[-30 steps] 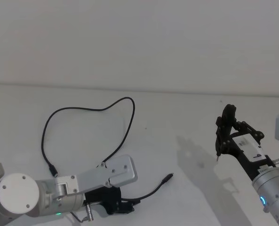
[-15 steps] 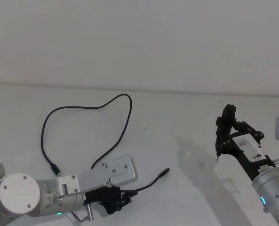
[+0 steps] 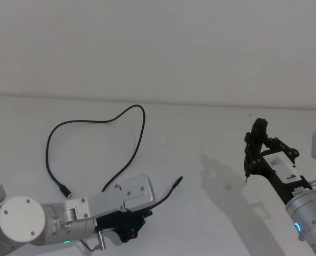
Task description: Pick up the data cable with the one hand.
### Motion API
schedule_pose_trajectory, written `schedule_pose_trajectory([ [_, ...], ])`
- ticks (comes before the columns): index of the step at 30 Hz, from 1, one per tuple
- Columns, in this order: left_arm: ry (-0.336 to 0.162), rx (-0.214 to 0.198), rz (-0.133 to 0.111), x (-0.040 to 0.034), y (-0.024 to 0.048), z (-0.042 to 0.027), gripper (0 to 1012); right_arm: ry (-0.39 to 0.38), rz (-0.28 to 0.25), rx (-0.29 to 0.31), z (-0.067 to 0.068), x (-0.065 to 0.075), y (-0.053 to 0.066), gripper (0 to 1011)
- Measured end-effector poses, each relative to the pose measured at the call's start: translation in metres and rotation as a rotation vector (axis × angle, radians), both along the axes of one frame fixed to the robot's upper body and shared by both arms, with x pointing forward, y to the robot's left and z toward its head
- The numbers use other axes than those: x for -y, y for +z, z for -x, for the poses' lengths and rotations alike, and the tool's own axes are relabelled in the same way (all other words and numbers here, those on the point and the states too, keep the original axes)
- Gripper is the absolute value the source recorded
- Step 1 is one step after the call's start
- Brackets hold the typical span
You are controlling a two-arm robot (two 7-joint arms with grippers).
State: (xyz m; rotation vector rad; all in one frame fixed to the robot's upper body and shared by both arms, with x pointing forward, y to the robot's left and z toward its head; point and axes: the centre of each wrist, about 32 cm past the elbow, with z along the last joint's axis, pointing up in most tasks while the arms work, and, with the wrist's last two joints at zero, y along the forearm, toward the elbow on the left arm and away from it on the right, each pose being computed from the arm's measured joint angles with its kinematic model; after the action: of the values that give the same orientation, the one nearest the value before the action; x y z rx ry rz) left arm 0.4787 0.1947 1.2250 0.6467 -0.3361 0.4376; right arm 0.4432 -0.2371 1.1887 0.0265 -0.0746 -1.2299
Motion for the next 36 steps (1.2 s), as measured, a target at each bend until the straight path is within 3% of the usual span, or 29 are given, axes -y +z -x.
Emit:
schedule_pose_trajectory([
  [5, -0.003, 0.017, 0.016, -0.0016, -0.0004, 0.0004, 35, 0.0, -0.008, 0.014, 0.001, 0.0, 0.002, 268],
  [10, -0.02, 0.065, 0.061, -0.0054, -0.0001, 0.0018, 35, 0.008, -0.03, 0.042, 0.001, -0.001, 0.008, 268],
  [12, -0.024, 0.072, 0.068, -0.0057, 0.0, 0.0019, 35, 0.016, -0.043, 0.06, 0.001, -0.001, 0.012, 268],
  [24, -0.106, 0.237, 0.188, -0.0163, 0.0049, 0.0029, 35, 0.075, -0.102, 0.171, -0.005, -0.004, 0.046, 268],
  [25, -0.106, 0.237, 0.188, -0.0163, 0.0049, 0.0029, 35, 0.081, -0.107, 0.176, -0.005, -0.004, 0.047, 268],
  [30, -0.135, 0.308, 0.232, -0.0201, 0.0082, 0.0017, 35, 0.109, -0.148, 0.201, -0.008, -0.006, 0.057, 268],
  [36, -0.157, 0.362, 0.266, -0.0233, 0.0112, 0.0005, 35, 0.139, -0.207, 0.192, -0.009, -0.009, 0.063, 268],
])
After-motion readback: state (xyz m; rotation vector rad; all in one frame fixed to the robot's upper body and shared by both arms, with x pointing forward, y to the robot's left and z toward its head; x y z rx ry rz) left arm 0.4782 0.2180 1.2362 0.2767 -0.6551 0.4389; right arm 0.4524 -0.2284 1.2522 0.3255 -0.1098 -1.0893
